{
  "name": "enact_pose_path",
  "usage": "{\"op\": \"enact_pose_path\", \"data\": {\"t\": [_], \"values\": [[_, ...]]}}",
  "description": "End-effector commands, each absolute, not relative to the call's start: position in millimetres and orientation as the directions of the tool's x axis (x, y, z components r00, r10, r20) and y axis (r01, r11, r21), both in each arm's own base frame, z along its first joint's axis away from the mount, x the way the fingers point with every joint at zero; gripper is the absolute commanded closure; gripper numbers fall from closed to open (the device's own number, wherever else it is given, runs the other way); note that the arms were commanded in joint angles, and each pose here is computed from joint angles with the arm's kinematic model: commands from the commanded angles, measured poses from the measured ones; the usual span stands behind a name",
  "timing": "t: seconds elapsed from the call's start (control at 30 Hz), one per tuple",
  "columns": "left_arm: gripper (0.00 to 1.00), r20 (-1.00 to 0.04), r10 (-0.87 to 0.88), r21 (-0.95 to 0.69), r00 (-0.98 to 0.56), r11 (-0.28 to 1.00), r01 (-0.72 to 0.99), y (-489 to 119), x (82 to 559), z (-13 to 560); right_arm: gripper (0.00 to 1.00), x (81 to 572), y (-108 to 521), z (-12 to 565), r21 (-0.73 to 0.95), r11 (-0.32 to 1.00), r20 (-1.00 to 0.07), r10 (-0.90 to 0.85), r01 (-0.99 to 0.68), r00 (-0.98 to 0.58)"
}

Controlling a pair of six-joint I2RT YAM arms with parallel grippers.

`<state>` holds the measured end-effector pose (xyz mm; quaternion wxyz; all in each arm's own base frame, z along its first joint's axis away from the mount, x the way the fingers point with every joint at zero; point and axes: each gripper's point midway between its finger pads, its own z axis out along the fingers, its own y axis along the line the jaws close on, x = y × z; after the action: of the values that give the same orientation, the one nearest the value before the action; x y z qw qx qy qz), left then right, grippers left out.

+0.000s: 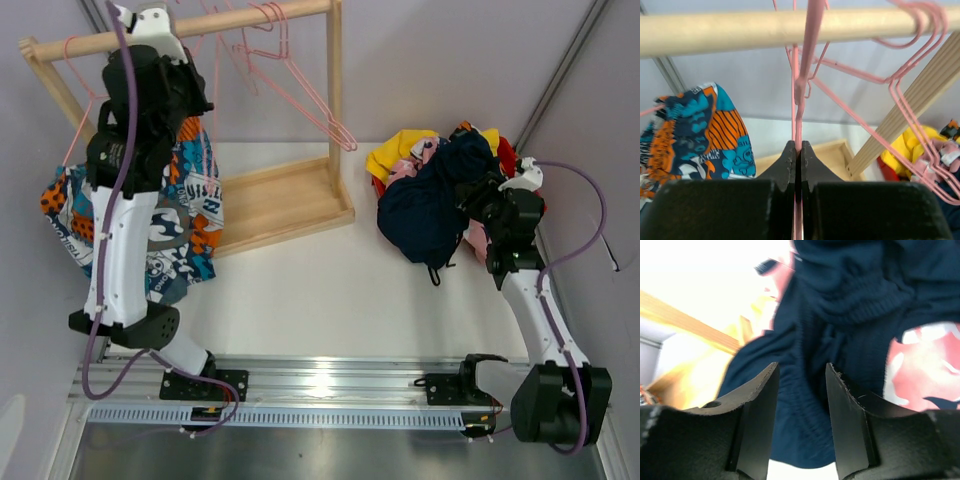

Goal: Remove the shorts from the hanger

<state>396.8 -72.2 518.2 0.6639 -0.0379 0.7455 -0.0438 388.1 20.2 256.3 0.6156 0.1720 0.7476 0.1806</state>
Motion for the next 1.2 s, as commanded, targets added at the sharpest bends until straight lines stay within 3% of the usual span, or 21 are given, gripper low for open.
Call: {"op": "enact_pose_path", "data": {"t": [0.0, 0.47, 0.93, 1.03, 1.07, 1.13, 1.17], "values": [[1.0, -0.99, -0.135, -0.136, 0.05, 0.991, -0.017, -54.5, 367.6, 573.7, 0.5, 380.4, 30.3, 284.1, 0.489, 0.87, -0.871, 0.482, -0.064, -0.098], [1.0, -0.995, -0.103, -0.103, 0.002, 0.994, -0.043, -52.9, 376.9, 549.9, 0.51, 364.5, 35.4, 275.3, 0.499, 0.863, -0.864, 0.489, -0.077, -0.122], [1.0, -0.992, -0.095, -0.093, -0.08, 0.995, -0.033, -73.1, 461.8, 513.3, 0.52, 350.4, 30.7, 259.0, 0.472, 0.88, -0.876, 0.461, -0.053, -0.143], [0.99, -0.989, -0.098, -0.095, -0.112, 0.995, -0.034, -76.2, 471.6, 498.0, 0.47, 347.7, 29.7, 260.4, 0.465, 0.884, -0.88, 0.454, -0.053, -0.14], [0.99, -0.988, -0.1, -0.097, -0.119, 0.995, -0.029, -77.3, 471.3, 496.0, 0.38, 346.6, 29.7, 262.0, 0.462, 0.885, -0.882, 0.451, -0.055, -0.137], [0.98, -0.983, -0.103, -0.1, -0.153, 0.995, -0.027, -79.2, 471.6, 482.9, 0.09, 345.5, 27.4, 261.4, 0.463, 0.886, -0.881, 0.454, -0.042, -0.136], [0.96, -0.982, -0.109, -0.107, -0.154, 0.994, -0.02, -80.2, 469.2, 482.6, 0.01, 344.8, 27.3, 262.9, 0.465, 0.884, -0.88, 0.456, -0.042, -0.133]]}}
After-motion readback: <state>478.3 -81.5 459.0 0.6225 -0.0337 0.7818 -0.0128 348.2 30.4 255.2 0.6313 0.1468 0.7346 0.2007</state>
